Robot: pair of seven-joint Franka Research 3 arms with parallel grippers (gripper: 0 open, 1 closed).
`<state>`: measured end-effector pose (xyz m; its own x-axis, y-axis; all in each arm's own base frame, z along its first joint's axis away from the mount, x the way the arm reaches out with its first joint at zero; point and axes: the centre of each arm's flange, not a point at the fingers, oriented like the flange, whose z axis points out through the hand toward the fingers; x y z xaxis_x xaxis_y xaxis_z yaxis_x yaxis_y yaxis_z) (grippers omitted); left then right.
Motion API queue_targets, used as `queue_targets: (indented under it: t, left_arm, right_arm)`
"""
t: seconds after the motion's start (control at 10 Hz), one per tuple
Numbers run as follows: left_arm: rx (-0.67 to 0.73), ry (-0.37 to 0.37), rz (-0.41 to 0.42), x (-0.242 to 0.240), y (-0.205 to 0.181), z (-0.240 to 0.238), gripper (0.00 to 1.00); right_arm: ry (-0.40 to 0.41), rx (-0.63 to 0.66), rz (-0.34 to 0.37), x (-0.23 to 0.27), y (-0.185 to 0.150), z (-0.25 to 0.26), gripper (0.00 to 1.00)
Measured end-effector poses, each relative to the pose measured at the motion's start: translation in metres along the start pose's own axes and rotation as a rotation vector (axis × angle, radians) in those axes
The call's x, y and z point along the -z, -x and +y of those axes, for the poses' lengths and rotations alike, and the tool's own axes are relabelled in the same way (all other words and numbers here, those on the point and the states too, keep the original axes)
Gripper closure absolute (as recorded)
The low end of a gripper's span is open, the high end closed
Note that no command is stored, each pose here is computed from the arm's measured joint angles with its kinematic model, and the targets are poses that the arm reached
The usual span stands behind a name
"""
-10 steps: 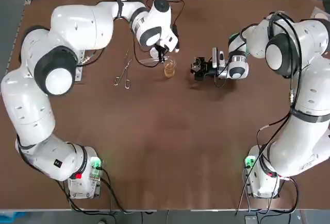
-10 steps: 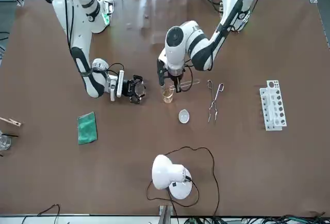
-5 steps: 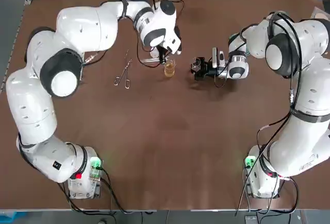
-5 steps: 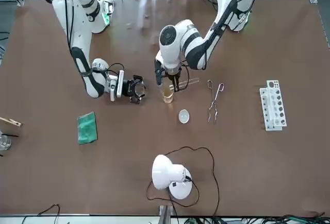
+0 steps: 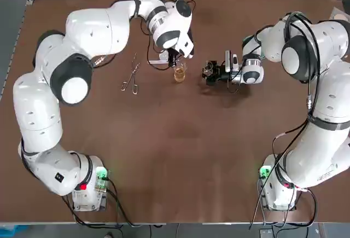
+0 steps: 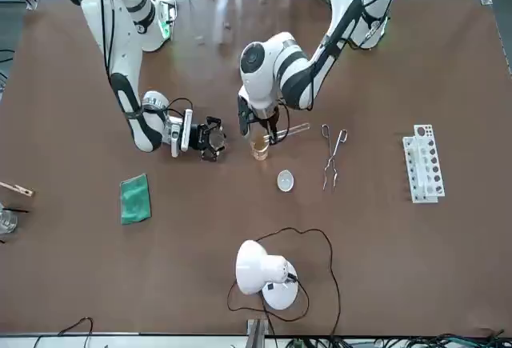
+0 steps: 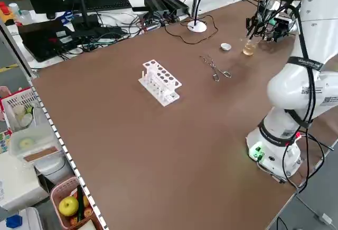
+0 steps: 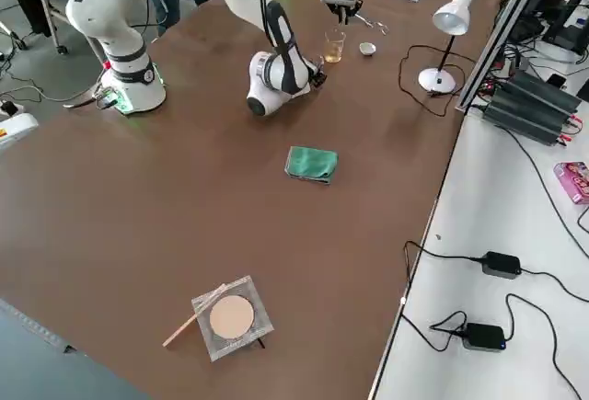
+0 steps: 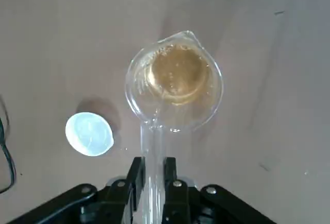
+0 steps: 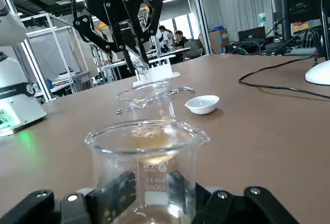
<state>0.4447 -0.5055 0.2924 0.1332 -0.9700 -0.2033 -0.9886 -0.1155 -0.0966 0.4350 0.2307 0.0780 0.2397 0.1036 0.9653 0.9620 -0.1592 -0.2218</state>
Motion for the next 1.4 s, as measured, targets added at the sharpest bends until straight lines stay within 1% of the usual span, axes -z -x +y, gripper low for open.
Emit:
queue_targets:
  t: [0.2, 0.6, 0.9, 1.0, 1.2, 1.3, 1.4]
  left_arm:
    - [0.009, -0.01, -0.026, 0.003, -0.004, 0.006, 0.79]
    - [0.02, -0.014, -0.038, 0.002, -0.006, 0.007, 0.79]
    - [0.034, -0.003, -0.073, 0.006, -0.006, 0.004, 0.79]
    - [0.058, 0.018, -0.067, 0.009, -0.004, 0.0, 0.79]
    - [0.146, 0.092, -0.031, 0.013, 0.012, -0.028, 0.79]
    - [0.187, 0.124, -0.004, 0.017, 0.029, -0.054, 0.79]
    - [0.189, 0.141, 0.033, 0.026, 0.056, -0.086, 0.79]
  right_arm:
    - [0.0, 0.0, 0.0, 0.0, 0.0, 0.0, 0.62]
    - [0.0, 0.0, 0.0, 0.0, 0.0, 0.0, 0.62]
    - [0.0, 0.0, 0.0, 0.0, 0.0, 0.0, 0.62]
    - [0.0, 0.0, 0.0, 0.0, 0.0, 0.0, 0.62]
    - [0.0, -0.02, 0.0, 0.0, 0.0, 0.0, 0.62]
    - [0.0, -0.036, 0.0, 0.0, 0.0, 0.0, 0.62]
    - [-0.001, -0.053, 0.001, -0.001, 0.0, 0.0, 0.62]
